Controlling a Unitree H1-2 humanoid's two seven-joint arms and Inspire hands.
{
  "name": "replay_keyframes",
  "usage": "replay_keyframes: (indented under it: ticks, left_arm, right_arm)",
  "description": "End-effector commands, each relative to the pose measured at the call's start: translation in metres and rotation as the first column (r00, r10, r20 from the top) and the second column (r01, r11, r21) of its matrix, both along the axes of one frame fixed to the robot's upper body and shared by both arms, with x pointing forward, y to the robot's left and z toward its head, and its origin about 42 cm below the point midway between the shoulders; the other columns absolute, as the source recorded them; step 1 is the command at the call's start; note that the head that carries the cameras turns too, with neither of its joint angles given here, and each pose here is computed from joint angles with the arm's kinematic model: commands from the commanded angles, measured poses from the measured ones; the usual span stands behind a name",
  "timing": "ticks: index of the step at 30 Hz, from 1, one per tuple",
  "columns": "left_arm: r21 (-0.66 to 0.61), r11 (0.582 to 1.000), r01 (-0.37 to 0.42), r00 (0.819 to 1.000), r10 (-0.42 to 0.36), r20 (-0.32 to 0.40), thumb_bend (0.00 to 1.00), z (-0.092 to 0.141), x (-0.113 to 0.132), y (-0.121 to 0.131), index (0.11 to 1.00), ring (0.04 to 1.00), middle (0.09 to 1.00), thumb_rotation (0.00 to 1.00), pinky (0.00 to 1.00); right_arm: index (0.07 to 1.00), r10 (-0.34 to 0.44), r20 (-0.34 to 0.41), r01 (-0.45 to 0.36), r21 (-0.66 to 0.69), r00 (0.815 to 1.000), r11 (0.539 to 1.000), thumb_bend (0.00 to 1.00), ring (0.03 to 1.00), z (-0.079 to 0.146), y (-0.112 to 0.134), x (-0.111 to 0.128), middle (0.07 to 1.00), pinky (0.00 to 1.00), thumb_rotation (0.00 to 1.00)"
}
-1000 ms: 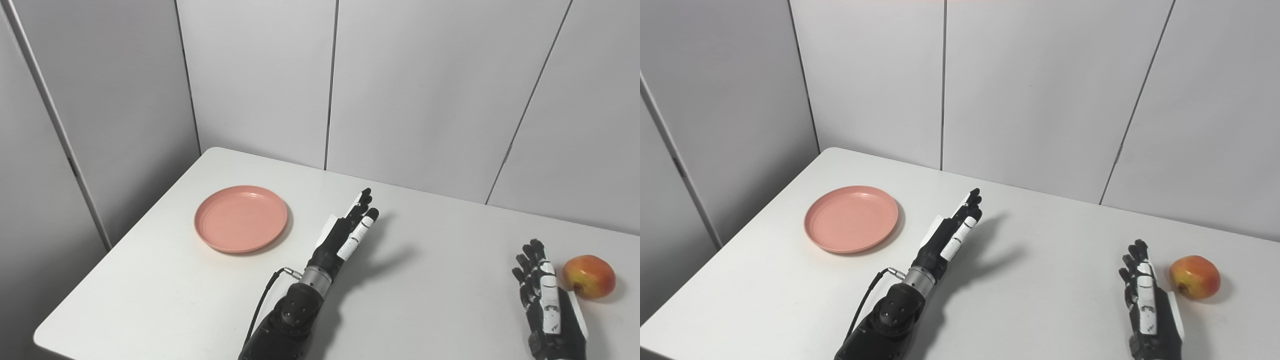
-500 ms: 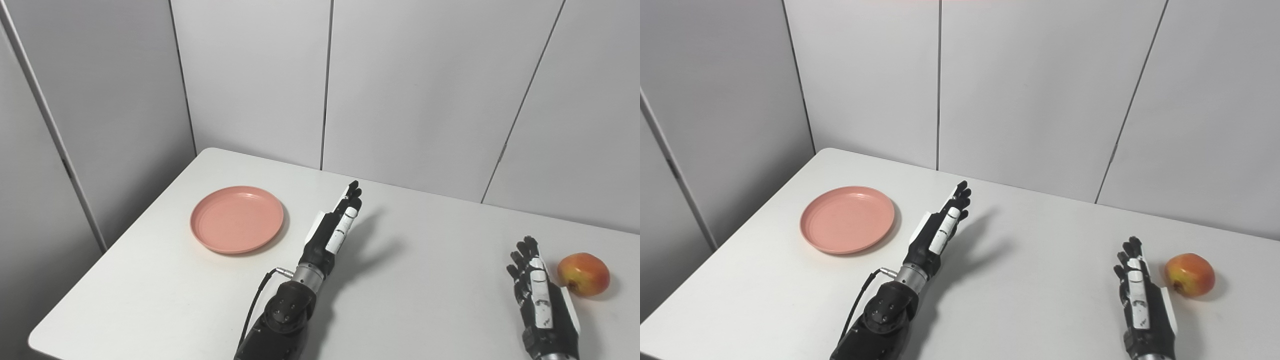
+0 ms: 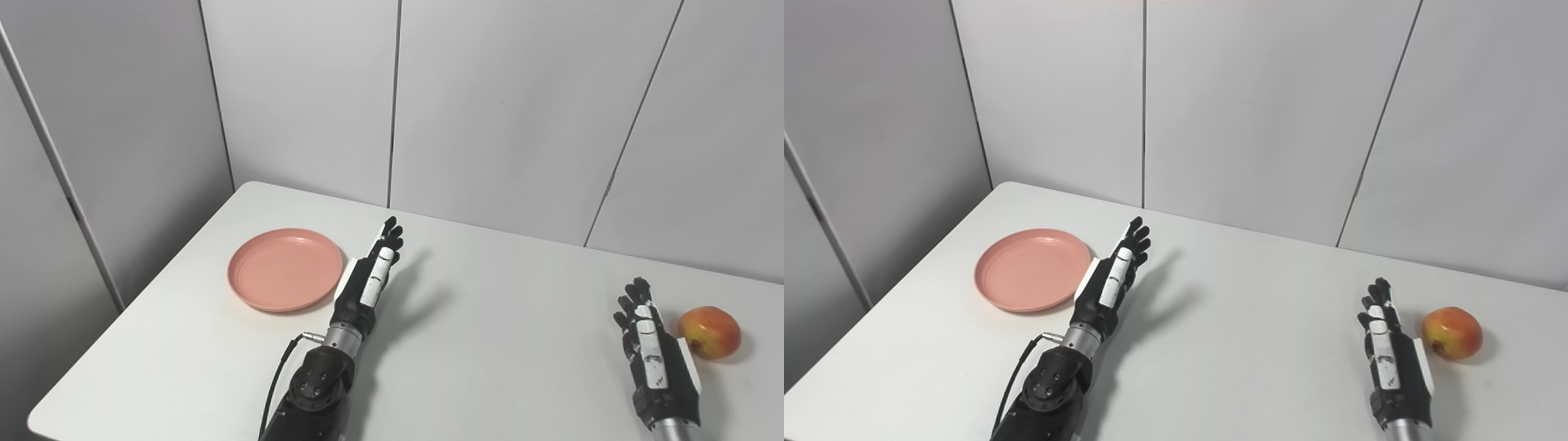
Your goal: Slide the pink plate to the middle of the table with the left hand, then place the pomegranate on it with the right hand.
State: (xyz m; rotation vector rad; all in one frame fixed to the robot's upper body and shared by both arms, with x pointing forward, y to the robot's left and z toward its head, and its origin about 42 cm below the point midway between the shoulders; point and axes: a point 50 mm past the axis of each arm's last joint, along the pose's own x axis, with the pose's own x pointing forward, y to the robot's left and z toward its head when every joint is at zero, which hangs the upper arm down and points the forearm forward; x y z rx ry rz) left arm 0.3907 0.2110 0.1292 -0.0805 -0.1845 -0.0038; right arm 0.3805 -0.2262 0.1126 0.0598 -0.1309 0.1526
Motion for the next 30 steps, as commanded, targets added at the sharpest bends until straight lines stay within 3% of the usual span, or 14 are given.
replay_keyframes:
  ticks: [1,4,13,22,30]
  left_arm:
    - [0.012,1.000,-0.006,0.994,0.005,0.110,0.69,0.040,0.020,0.003,0.983,0.970,0.979,1.00,0.96]
    - [0.059,0.997,-0.055,0.992,0.048,0.121,0.69,0.045,0.022,0.017,0.963,0.945,0.959,1.00,0.92]
    - [0.047,0.991,-0.127,0.981,0.118,0.152,0.69,0.055,0.026,0.057,0.917,0.905,0.912,1.00,0.88]
    - [0.079,0.976,-0.201,0.970,0.188,0.152,0.70,0.055,0.034,0.098,0.863,0.859,0.860,1.00,0.85]
    - [0.201,0.951,-0.235,0.968,0.209,0.140,0.71,0.052,0.033,0.134,0.846,0.845,0.846,1.00,0.87]
  right_arm:
    - [1.000,-0.001,0.010,0.001,0.000,1.000,1.000,0.47,1.000,-0.011,-0.002,-0.005,1.000,1.00,0.93]
    - [1.000,-0.002,0.015,0.002,-0.005,1.000,1.000,0.46,1.000,-0.011,-0.003,-0.004,1.000,1.00,0.94]
    - [1.000,-0.002,0.026,0.002,-0.002,1.000,1.000,0.46,1.000,-0.008,-0.003,-0.003,1.000,1.00,0.96]
    - [1.000,0.000,0.024,0.000,0.014,1.000,1.000,0.47,1.000,-0.009,0.000,0.000,1.000,1.00,0.93]
    - [1.000,-0.002,0.022,0.002,0.010,1.000,1.000,0.47,1.000,-0.009,0.001,-0.001,1.000,1.00,0.93]
